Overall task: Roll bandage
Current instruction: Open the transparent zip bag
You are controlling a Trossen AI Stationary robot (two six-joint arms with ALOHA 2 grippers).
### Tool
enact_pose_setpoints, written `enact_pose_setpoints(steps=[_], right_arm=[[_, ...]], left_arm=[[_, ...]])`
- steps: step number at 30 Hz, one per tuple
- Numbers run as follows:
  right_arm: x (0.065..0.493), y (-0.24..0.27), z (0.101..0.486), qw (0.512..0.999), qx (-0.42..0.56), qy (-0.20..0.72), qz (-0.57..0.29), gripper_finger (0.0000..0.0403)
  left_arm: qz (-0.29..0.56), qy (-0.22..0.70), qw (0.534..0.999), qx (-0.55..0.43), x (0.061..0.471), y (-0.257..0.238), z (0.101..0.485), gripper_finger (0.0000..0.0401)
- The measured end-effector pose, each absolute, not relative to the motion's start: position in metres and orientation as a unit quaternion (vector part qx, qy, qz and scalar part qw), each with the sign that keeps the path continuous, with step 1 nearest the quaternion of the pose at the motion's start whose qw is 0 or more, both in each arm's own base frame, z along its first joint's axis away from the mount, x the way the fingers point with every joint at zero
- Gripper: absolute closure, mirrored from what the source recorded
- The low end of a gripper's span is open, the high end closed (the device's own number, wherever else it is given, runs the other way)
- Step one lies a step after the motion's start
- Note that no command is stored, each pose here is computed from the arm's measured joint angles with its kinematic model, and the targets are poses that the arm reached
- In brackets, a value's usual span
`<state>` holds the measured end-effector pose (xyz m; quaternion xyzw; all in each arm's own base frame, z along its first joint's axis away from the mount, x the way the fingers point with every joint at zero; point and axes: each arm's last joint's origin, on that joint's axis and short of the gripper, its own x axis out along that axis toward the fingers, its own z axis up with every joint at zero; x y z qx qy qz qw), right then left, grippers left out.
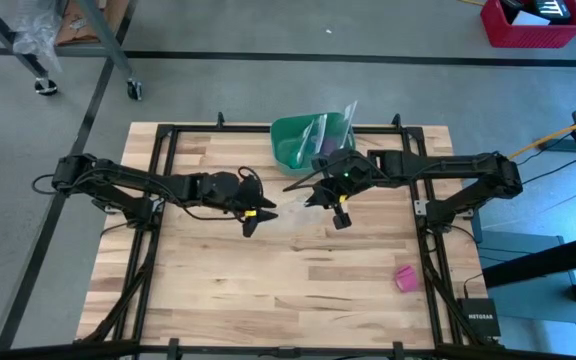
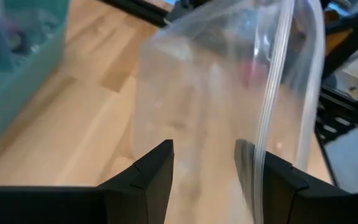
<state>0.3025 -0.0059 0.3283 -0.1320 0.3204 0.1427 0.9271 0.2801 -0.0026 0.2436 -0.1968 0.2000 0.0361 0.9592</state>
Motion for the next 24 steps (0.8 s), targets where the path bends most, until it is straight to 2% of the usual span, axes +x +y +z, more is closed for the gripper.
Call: enact_pose_setpoints(steps=[3, 6, 16, 24], right_arm=[[0.302, -0.0058, 0.3277, 0.926, -0.131, 0.324, 0.143, 0.0403], [0.302, -0.0058, 0.3277, 0.926, -0.131, 0.324, 0.143, 0.0403], [0.302, -0.0059, 0.3278, 0.926, -0.131, 0.324, 0.143, 0.0402], [0.303, -0.0061, 0.3287, 0.929, -0.132, 0.319, 0.138, 0.0362]], left_arm=[[0.025, 0.214, 0.953, -0.213, 0.2792, -0.0036, 0.2416, 0.024], [0.023, 0.225, 0.949, -0.22, 0.2783, -0.0039, 0.2397, 0.0263], [0.023, 0.228, 0.948, -0.22, 0.2781, -0.0039, 0.2393, 0.0392], [0.025, 0.228, 0.946, -0.228, 0.2761, -0.0039, 0.241, 0.04]])
